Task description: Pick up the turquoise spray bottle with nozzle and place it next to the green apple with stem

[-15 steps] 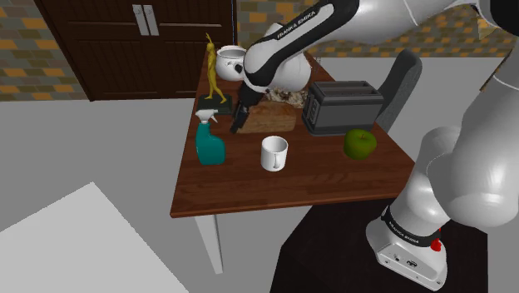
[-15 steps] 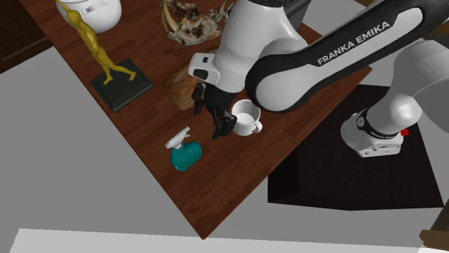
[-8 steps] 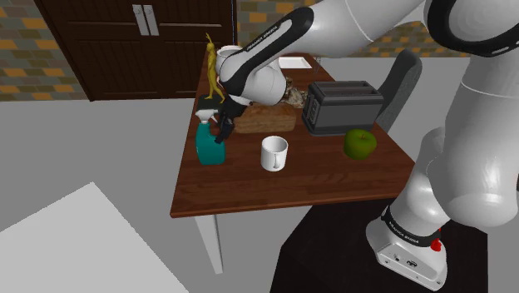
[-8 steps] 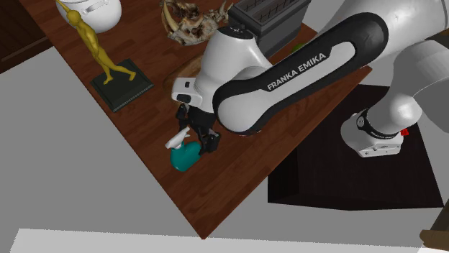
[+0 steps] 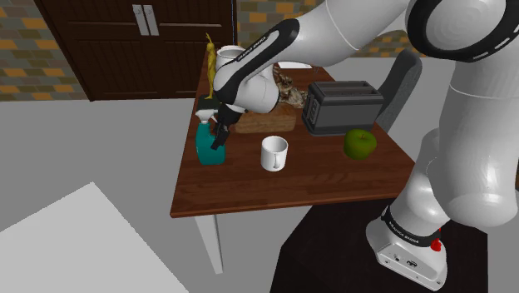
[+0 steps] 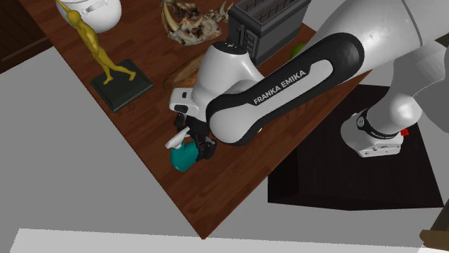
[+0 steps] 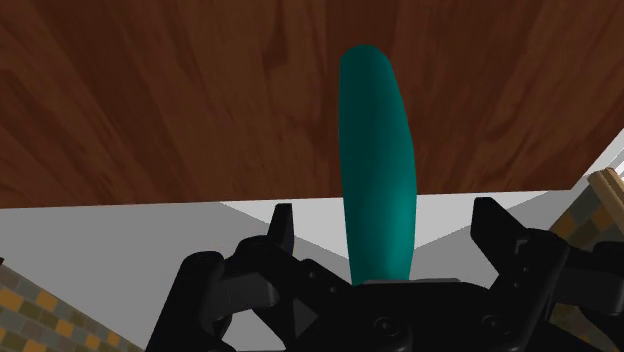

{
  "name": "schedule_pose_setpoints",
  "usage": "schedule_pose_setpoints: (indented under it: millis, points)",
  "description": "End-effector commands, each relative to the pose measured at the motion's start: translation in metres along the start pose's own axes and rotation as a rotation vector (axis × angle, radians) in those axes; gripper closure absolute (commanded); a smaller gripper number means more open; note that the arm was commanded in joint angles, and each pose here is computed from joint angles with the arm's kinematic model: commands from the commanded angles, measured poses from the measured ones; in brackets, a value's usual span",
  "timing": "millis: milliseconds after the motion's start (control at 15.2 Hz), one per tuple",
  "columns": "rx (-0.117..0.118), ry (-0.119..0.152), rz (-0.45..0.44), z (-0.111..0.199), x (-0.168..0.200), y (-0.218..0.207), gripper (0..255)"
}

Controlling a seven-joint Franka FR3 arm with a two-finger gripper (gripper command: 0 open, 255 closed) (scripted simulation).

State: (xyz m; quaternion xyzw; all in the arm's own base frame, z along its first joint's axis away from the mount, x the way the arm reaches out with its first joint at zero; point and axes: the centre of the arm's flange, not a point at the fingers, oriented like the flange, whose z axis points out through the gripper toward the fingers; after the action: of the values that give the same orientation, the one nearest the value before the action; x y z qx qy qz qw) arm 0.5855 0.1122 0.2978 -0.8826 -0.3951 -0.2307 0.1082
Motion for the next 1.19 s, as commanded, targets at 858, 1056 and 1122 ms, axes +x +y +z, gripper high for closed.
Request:
schedule_pose_setpoints:
  millis: [858, 1056, 1122]
  points:
    - [0.000, 0.000, 0.000, 0.000, 0.000, 0.000, 255]
    - [0.000, 0.000, 0.000, -0.013, 0.008, 0.000, 255]
    - [0.000, 0.000, 0.000, -0.018, 0.010, 0.000, 255]
